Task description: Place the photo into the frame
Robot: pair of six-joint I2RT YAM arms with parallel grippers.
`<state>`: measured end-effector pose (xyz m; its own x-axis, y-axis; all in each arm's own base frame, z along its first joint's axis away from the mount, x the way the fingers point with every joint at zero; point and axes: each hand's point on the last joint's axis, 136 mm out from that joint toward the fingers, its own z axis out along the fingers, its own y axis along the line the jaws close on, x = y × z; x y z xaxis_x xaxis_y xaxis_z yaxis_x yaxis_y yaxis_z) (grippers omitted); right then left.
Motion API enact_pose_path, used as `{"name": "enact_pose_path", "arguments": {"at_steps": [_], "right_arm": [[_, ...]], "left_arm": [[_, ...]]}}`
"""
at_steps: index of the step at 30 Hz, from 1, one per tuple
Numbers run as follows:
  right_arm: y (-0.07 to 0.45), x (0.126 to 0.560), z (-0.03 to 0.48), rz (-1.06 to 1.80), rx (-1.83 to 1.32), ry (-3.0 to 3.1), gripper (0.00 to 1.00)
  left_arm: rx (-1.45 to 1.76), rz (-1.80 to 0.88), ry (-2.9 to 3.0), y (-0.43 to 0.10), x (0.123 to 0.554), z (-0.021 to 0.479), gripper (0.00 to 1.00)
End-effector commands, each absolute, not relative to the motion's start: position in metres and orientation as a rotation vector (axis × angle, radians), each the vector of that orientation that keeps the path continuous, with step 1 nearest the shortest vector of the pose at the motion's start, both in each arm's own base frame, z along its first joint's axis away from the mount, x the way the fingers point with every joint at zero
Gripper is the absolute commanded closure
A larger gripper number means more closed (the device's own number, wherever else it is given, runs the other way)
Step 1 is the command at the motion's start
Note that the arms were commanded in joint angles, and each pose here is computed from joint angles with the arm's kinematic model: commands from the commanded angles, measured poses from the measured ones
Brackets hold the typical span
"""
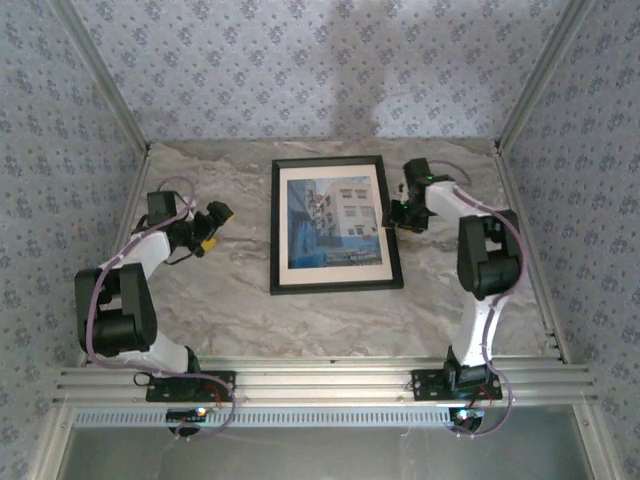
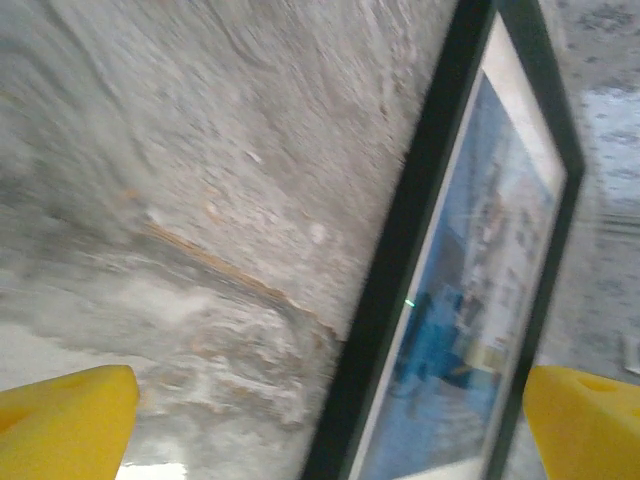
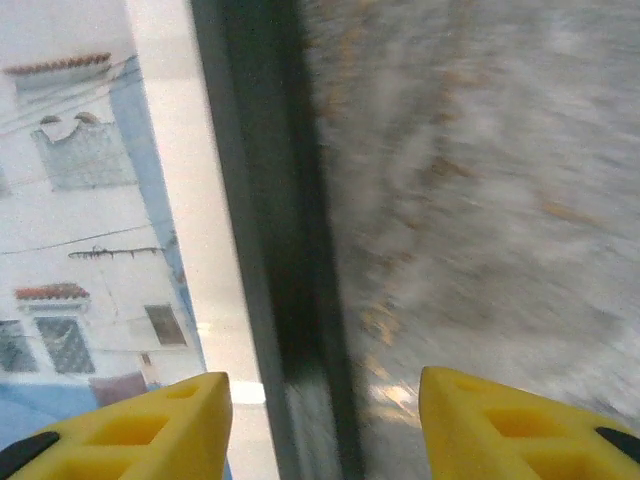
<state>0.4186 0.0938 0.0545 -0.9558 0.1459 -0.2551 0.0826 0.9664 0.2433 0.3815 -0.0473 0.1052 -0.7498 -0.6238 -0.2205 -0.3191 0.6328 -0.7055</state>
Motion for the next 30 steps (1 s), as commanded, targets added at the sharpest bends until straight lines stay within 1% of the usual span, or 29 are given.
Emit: {"name": "enact_pose_path", "arguments": {"at_steps": [1, 3, 5, 6, 8, 13, 17, 22, 25, 28, 30], "right_arm": [[0.063, 0.426, 0.085, 0.362, 0.188, 2.688, 0.30], [0.039, 0.422, 0.084, 0.262, 0.178, 2.647, 0.20], [0.014, 0.414, 0.076, 0.155, 0.169, 2.593, 0.04], [0.004, 0.415, 0.077, 0.116, 0.162, 2.548, 0.00], [-0.014, 0.418, 0.081, 0.023, 0.137, 2.430, 0.00], [-0.031, 0.419, 0.096, -0.117, 0.101, 2.149, 0.00], [-0.033, 0.408, 0.089, -0.127, 0.117, 2.079, 0.00], [-0.042, 0.382, 0.092, -0.167, 0.176, 1.882, 0.00], [-0.042, 0.383, 0.088, -0.180, 0.181, 1.928, 0.00], [-0.037, 0.385, 0.087, -0.169, 0.152, 1.933, 0.00], [-0.037, 0.386, 0.089, -0.169, 0.151, 1.922, 0.00]], "left_arm": [[-0.649, -0.572, 2.367, -0.007, 0.385, 0.131, 0.01], [-0.636, -0.416, 2.329, 0.012, 0.386, 0.135, 0.02], [-0.610, -0.267, 2.290, 0.029, 0.386, 0.134, 0.01], [-0.600, -0.213, 2.274, 0.036, 0.386, 0.132, 0.01], [-0.565, -0.110, 2.245, 0.046, 0.386, 0.126, 0.01], [-0.442, 0.045, 2.225, 0.051, 0.391, 0.109, 0.01], [-0.315, 0.127, 2.198, 0.045, 0.398, 0.099, 0.02], [-0.188, 0.185, 2.059, 0.033, 0.405, 0.101, 0.01], [-0.137, 0.208, 2.007, 0.024, 0.404, 0.098, 0.01], [-0.164, 0.204, 1.964, 0.028, 0.398, 0.099, 0.01], [-0.220, 0.177, 1.865, 0.037, 0.386, 0.096, 0.01]]}}
